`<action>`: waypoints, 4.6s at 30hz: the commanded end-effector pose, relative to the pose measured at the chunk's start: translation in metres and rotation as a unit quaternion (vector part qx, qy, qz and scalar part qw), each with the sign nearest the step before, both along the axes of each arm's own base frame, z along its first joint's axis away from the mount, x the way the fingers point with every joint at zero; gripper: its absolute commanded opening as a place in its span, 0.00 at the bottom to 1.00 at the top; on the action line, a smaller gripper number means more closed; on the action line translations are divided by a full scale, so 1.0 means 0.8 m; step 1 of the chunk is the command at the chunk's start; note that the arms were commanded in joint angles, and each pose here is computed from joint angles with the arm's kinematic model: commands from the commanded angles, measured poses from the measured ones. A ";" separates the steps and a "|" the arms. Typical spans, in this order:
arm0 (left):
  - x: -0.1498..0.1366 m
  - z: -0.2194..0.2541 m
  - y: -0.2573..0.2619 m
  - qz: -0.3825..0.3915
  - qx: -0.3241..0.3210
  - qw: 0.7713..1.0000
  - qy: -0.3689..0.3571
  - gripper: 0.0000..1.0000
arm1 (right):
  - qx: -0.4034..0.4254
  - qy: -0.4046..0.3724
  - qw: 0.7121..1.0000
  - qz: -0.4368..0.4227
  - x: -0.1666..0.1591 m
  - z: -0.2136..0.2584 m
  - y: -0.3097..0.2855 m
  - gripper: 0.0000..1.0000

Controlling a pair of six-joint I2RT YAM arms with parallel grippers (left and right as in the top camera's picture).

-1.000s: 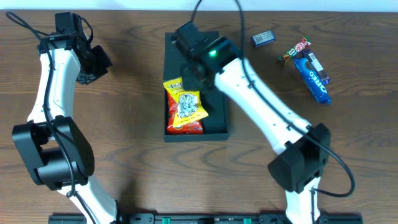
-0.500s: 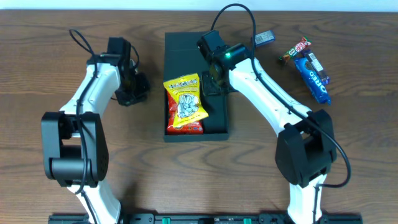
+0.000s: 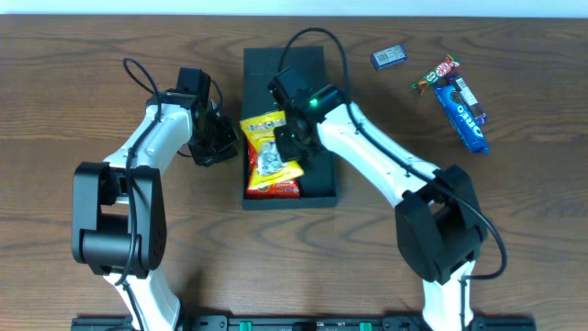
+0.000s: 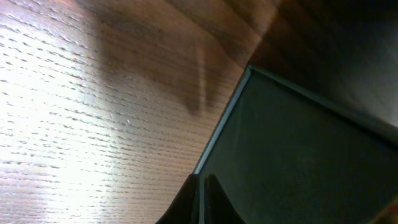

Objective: Pack container
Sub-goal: 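Place the yellow HACKS bag into the box with the right gripper, then reach the right gripper to the blue Oreo pack and grasp it, then lower the blue Oreo pack into the box beside the yellow bag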

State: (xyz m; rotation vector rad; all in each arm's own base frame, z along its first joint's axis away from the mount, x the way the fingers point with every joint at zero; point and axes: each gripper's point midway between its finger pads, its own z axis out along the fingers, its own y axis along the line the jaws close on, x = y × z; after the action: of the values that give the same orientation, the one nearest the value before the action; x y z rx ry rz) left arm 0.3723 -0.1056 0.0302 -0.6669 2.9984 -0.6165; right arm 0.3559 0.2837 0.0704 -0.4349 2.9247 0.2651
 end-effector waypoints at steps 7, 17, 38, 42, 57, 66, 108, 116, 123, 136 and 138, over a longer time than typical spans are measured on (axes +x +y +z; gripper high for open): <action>0.001 0.007 -0.004 0.004 -0.012 1.000 -0.003 0.06 | 0.005 0.000 0.999 0.035 -0.012 0.003 0.012 0.01; 0.003 0.005 0.002 0.008 -0.001 1.000 -0.005 0.06 | 0.007 -0.069 0.997 -0.024 0.044 0.091 -0.039 0.01; 0.003 0.005 0.004 0.009 0.003 1.000 -0.006 0.06 | -0.227 -0.081 0.965 -0.102 0.138 0.070 -0.461 0.88; 0.003 0.005 0.004 0.009 0.003 1.000 -0.006 0.06 | -0.214 -0.079 0.971 -0.067 0.149 0.046 -0.479 0.92; 0.000 0.005 0.003 0.010 0.002 1.000 0.000 0.06 | -0.164 -0.045 0.984 -0.046 0.172 -0.064 -0.476 0.85; 0.001 0.005 0.003 0.015 0.001 1.000 0.002 0.06 | -0.152 -0.032 0.987 -0.045 0.171 -0.090 -0.474 0.66; 0.003 0.002 0.011 -0.003 0.022 1.000 -0.011 0.06 | 0.085 -0.043 0.993 -0.069 0.102 0.143 -0.082 0.31; 0.004 0.002 0.020 -0.012 0.022 1.000 -0.016 0.07 | 0.006 0.008 0.995 -0.102 0.053 0.089 -0.033 0.31; 0.002 0.002 0.040 -0.001 0.023 1.000 -0.008 0.06 | -0.045 0.036 0.983 -0.173 0.031 0.053 -0.039 0.27; 0.005 0.004 0.046 0.009 0.011 1.000 -0.010 0.06 | -0.074 0.065 0.975 -0.199 0.010 -0.015 -0.051 0.28; 0.005 0.004 0.046 0.009 0.011 1.000 -0.009 0.06 | -0.077 0.063 0.975 -0.198 0.010 -0.020 -0.052 0.28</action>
State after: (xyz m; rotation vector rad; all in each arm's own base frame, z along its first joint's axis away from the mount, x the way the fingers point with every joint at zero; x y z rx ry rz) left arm 0.3752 -0.0702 0.0286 -0.7003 2.9834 -0.5793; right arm 0.3656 0.2421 0.0611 0.1410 3.0860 0.0490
